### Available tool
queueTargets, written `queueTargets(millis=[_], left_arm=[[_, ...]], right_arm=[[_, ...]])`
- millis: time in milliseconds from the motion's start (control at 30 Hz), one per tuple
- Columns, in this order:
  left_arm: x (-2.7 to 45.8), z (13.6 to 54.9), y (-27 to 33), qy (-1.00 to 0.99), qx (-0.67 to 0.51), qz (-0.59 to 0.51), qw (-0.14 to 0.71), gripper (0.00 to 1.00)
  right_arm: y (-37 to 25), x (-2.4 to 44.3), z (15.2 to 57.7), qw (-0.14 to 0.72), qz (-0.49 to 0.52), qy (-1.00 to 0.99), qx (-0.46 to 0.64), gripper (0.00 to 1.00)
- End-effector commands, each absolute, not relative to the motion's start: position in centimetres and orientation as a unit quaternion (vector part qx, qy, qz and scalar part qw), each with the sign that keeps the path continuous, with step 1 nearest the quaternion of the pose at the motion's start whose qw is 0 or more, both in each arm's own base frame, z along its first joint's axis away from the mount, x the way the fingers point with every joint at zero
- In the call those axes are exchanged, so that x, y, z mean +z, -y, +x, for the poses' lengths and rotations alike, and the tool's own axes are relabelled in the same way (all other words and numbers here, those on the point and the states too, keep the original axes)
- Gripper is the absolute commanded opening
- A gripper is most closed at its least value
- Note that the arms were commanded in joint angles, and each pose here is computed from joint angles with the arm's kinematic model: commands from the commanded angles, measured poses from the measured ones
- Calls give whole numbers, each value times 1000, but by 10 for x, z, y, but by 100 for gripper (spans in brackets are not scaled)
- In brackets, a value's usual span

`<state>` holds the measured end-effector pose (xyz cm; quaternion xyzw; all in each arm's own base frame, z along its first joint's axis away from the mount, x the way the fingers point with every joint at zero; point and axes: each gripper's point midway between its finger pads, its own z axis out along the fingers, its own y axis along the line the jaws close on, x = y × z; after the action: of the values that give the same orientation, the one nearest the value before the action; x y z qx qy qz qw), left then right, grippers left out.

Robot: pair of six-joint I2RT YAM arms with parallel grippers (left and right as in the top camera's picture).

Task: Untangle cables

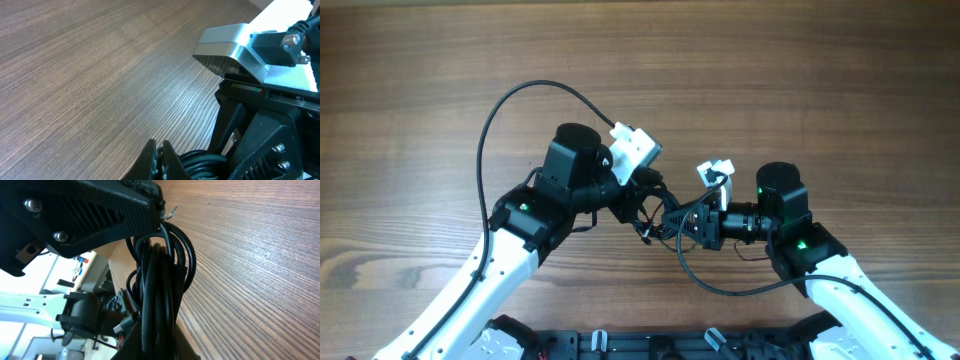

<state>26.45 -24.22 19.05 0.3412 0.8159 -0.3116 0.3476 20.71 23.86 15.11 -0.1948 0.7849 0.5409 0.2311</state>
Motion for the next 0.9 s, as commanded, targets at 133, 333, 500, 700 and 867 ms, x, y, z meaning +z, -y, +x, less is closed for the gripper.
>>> queueTargets(millis=[133,333,500,700,867], left_arm=[[177,310,183,-898,-198,149,364,4],[192,337,133,-894,-227,-98,374,4],[188,330,140,-898,-246,-91,353,5],[198,278,200,-850,-341,236,323,71],[185,276,199,-863,-333,232,302,54]], right_arm=[[-241,155,202,231,-214,-775,548,19],[-238,149,212,238,-186,-791,532,8],[-235,146,220,245,-162,-803,518,5],[-239,152,207,244,-214,-779,536,5],[-243,158,195,251,-268,-751,548,5]])
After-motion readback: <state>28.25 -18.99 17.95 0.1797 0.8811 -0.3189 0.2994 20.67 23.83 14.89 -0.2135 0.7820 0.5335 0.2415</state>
